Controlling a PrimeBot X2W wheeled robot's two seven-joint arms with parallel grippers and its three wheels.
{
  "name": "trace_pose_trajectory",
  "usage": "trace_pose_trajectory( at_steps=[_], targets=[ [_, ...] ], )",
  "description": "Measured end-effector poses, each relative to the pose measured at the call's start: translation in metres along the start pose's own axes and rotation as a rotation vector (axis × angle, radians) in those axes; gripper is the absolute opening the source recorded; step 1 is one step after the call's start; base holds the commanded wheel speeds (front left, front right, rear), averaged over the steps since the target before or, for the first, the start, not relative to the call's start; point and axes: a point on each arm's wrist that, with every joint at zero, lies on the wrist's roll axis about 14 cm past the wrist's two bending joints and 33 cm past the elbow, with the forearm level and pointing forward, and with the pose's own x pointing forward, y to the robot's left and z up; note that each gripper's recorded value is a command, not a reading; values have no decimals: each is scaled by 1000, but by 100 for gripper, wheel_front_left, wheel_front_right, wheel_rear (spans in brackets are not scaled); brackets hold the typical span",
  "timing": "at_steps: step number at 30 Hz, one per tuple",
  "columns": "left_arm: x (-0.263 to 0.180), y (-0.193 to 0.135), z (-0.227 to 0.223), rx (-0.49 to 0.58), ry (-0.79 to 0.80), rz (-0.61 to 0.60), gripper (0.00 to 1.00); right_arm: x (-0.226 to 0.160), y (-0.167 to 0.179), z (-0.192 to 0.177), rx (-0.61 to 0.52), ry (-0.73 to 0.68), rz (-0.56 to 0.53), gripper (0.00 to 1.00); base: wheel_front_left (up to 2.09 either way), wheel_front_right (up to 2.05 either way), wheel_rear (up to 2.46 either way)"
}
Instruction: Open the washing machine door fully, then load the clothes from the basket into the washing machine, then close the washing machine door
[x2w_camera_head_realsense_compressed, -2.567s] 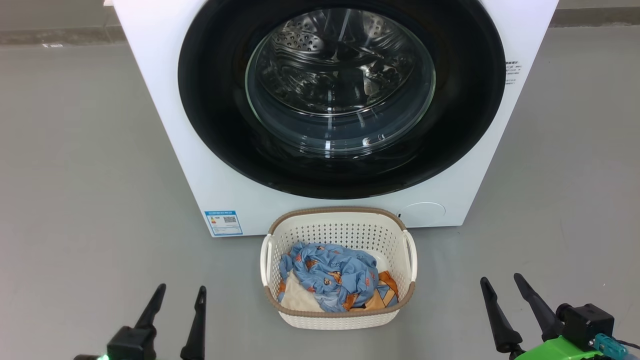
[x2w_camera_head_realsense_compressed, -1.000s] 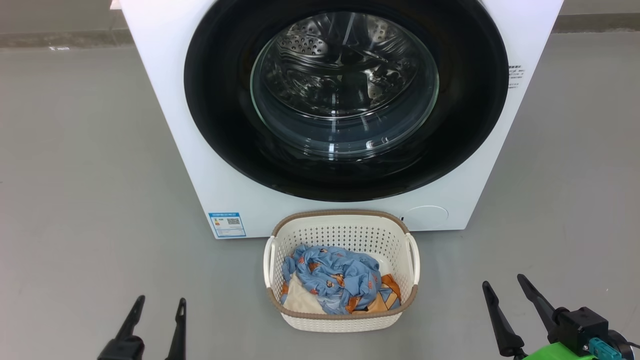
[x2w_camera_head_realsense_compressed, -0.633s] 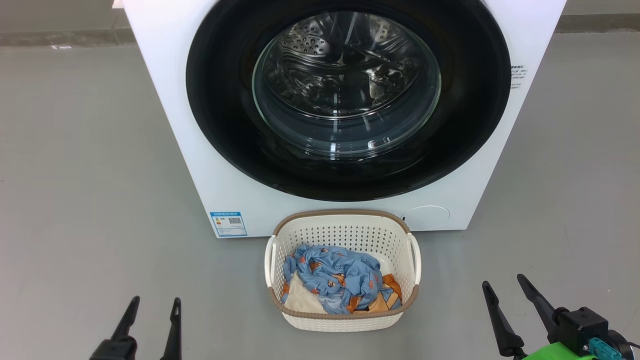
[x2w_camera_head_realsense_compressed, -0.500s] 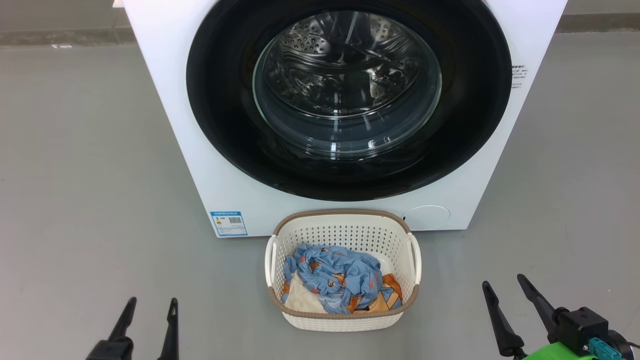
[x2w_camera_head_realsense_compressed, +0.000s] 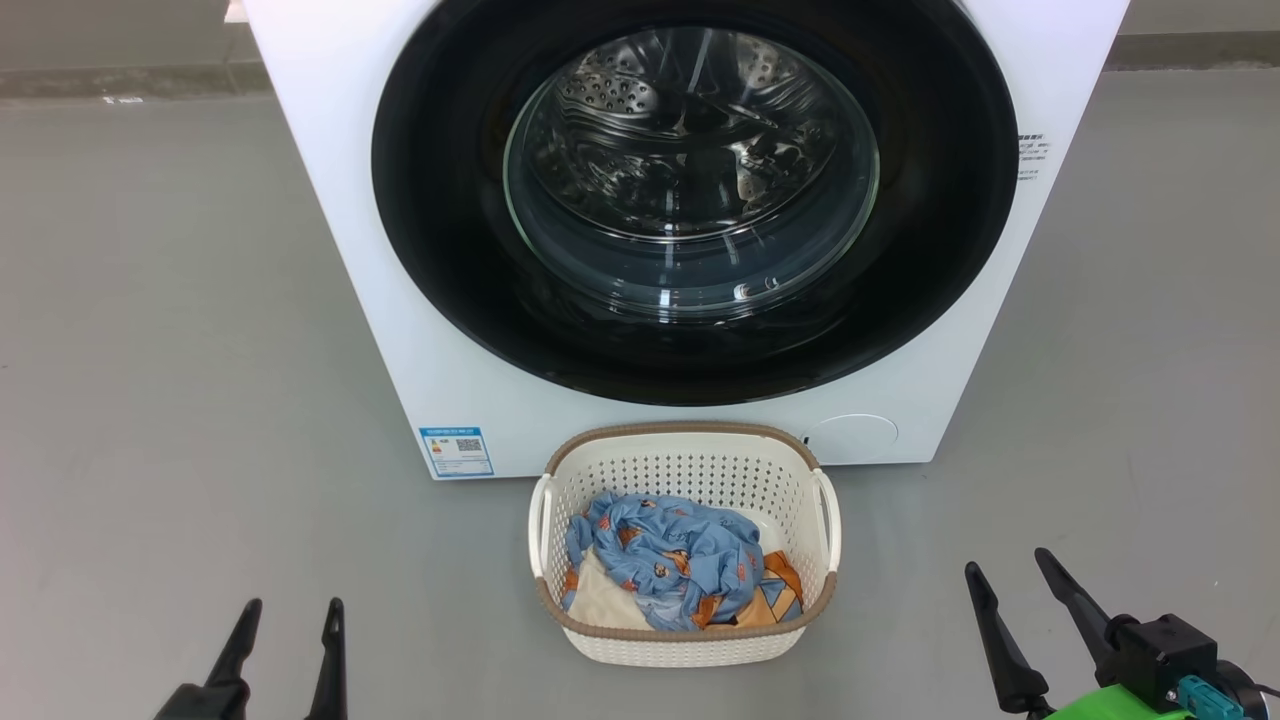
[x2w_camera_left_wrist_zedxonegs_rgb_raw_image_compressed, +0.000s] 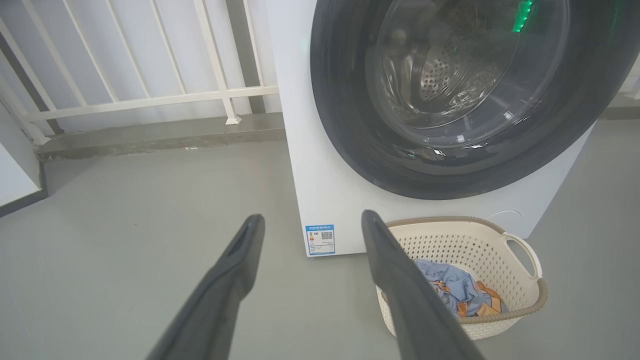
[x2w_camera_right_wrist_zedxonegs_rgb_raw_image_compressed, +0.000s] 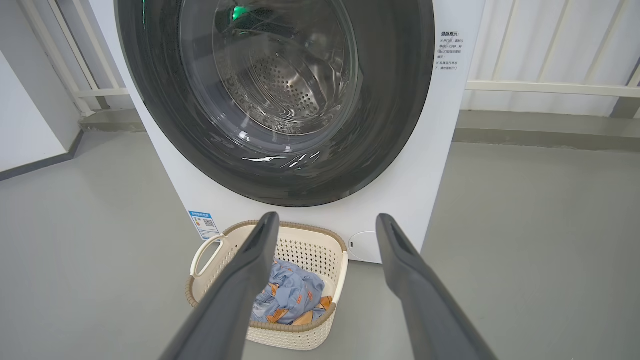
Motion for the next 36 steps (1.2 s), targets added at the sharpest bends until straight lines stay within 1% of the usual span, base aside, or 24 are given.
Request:
trace_pose_trajectory(
  at_steps=[14,19,25,36],
  targets=[
    [0,1,-3,-6,8,1,100,0,0,-1,3,3,-2,100,0,1,-1],
    [0,0,-3,-5,10,-2,100,0,0,-1,3,4,-3,100,23,41,-64],
    [1,-1,-4,-5,11,-5,100,0,0,-2,4,6,-3,100,64,81,-145],
    [2,-4,-2,-9,5,-11,100,0,-1,-3,4,9,-6,100,104,123,-227]
  ],
)
